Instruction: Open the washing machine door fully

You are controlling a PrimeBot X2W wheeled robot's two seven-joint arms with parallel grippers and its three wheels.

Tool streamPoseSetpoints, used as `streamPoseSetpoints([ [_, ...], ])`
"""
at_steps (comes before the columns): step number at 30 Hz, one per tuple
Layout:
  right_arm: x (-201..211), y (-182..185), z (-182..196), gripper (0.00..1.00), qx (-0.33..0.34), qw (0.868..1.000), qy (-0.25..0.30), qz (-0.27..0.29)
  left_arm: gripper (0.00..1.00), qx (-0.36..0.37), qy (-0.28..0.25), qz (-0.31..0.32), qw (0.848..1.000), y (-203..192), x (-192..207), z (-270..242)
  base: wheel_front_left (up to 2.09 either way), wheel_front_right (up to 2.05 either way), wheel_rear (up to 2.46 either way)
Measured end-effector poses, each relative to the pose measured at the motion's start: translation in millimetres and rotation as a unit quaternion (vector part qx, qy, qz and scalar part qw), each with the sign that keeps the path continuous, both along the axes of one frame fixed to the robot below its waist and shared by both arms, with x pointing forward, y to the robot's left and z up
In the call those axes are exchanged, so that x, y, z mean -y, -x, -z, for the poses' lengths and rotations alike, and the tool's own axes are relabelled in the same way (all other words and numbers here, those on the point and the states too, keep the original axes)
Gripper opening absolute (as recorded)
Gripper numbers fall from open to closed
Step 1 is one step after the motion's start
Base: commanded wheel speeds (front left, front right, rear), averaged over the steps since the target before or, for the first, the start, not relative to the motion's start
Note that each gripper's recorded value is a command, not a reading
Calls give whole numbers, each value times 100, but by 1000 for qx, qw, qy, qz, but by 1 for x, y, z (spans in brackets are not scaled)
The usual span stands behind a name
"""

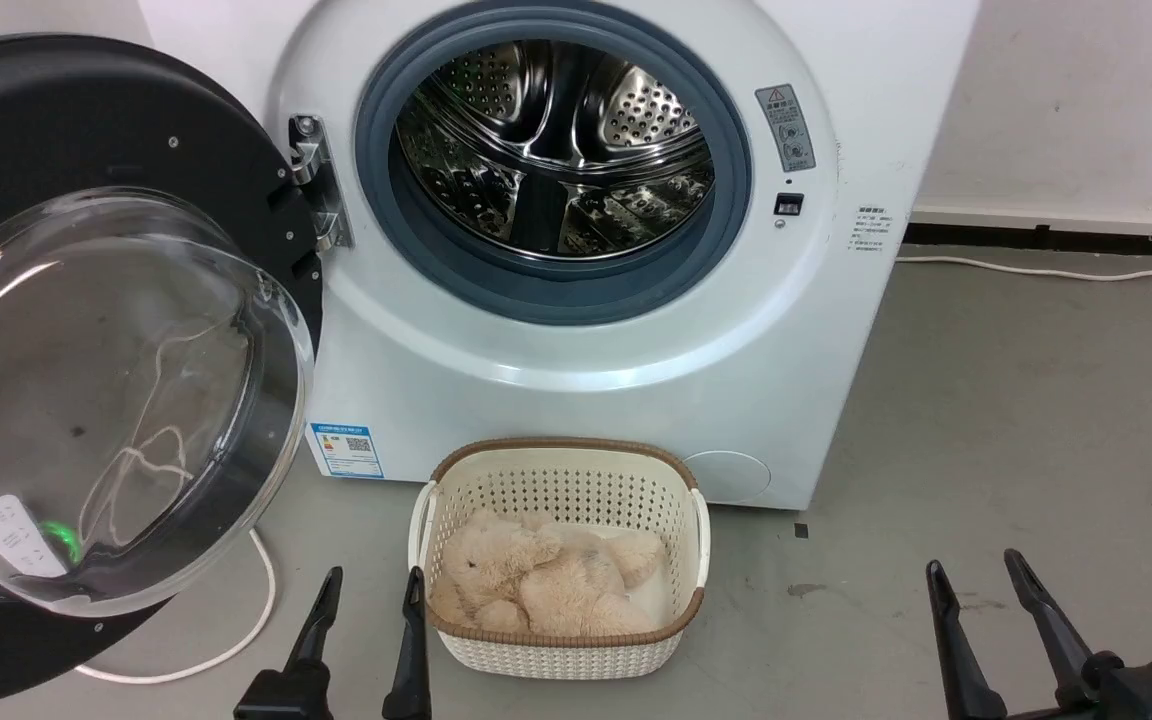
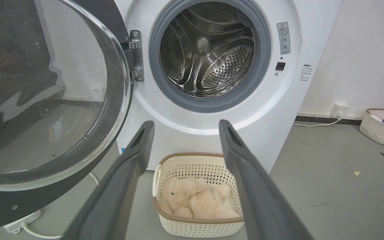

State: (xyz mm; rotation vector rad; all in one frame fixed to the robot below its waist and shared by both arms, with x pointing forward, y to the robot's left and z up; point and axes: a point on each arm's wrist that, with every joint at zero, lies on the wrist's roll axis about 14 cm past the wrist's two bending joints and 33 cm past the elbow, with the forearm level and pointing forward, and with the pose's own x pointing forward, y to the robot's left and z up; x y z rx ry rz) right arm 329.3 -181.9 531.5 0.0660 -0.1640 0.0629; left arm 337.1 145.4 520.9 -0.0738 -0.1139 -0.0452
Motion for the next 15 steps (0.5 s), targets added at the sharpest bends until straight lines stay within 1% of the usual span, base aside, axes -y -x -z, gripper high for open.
streamPoseSetpoints([
  [10,-1,0,1,100,-1,1000,0,-2,100,2,-1,0,1000,0,-1,-1,0,0,0],
  [11,-1,0,1,0,-1,1000,0,-2,0,2,-1,0,1000,0,-1,-1,0,0,0],
  [15,-2,0,1,0,-2,1000,0,-3,0,2,-1,2,1000,0,0,-1,0,0,0],
])
